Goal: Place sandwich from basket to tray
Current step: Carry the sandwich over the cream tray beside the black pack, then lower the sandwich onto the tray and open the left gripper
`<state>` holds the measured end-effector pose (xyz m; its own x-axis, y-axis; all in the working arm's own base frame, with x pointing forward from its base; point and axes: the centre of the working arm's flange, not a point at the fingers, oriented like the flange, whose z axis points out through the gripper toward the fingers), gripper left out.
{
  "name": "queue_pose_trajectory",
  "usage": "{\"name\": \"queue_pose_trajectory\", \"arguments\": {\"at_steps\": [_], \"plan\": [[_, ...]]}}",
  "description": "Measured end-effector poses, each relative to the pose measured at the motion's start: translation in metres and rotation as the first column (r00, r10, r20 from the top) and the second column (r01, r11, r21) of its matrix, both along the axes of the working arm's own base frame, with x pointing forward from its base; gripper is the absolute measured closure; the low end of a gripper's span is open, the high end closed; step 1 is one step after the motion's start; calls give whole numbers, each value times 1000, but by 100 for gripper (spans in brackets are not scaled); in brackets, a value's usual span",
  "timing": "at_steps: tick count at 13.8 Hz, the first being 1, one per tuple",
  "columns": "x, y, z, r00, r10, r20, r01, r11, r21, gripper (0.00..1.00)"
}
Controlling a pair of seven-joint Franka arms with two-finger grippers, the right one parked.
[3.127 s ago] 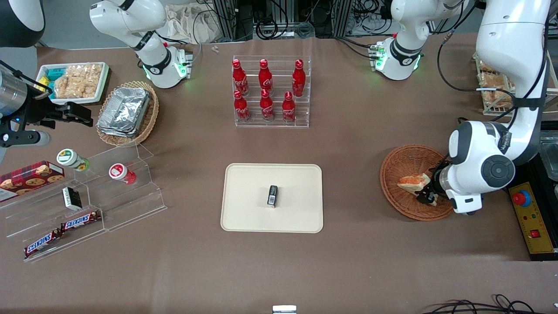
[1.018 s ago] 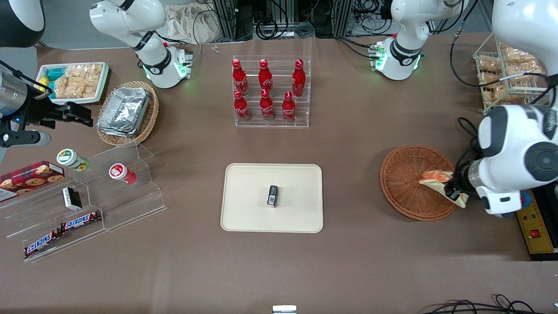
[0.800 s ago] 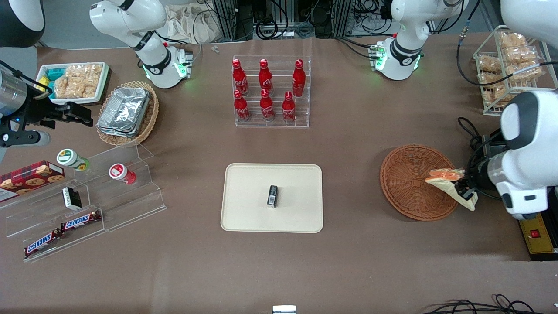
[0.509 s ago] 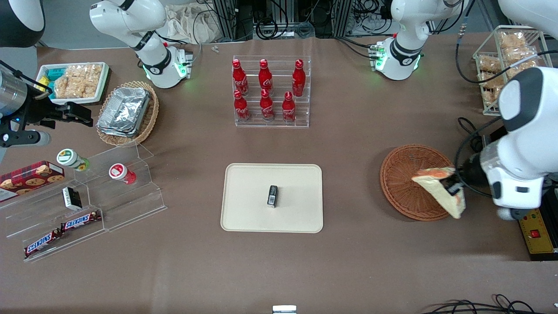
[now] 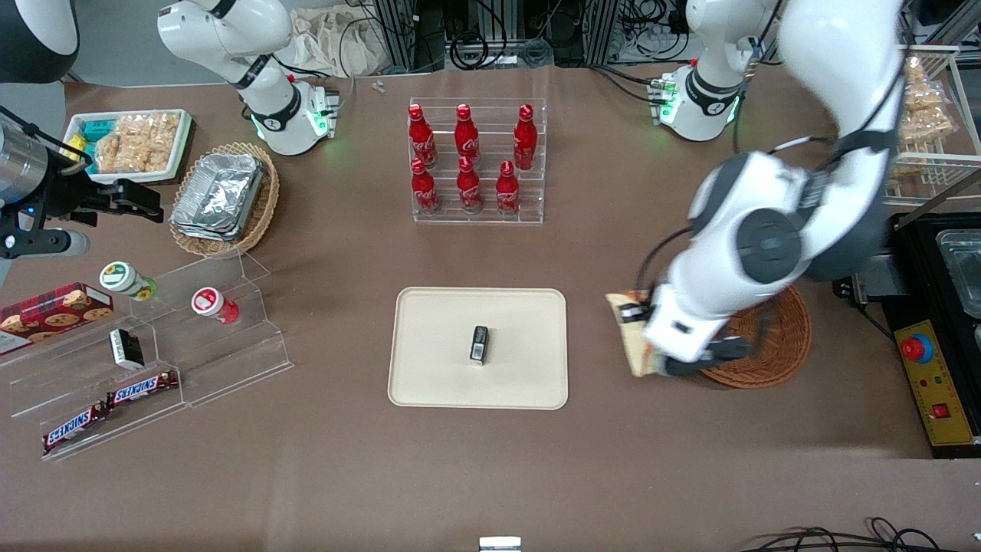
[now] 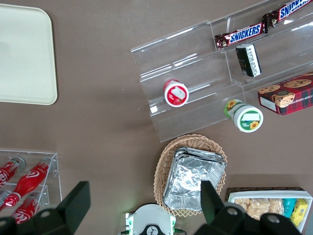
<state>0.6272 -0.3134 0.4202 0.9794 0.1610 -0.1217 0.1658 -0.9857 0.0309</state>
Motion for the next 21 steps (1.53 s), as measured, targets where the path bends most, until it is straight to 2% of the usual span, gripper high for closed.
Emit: {"name": "queue_pose_trajectory", "arguments": {"at_steps": [2,3,6,7,9,13,14,17,21], "plan": [[-11,-35,-52,997,-70,-45,72,997,41,84],[-13,-45,-75,995,-89,-54,92,995,46,84],[-6,-65,-127,995,-104,-8,104,994,-13,84],[-6,-69,-140,994,-107,-7,107,994,-23,84],[-11,-79,-157,992,-122,-22,121,992,-27,84],[-21,-97,-173,989,-146,-20,145,989,-38,85],[-21,-97,-176,989,-146,-22,145,989,-38,80],[-19,-96,-176,990,-142,-18,141,989,-39,51],[-6,-93,-156,992,-125,22,126,990,-55,11]]}}
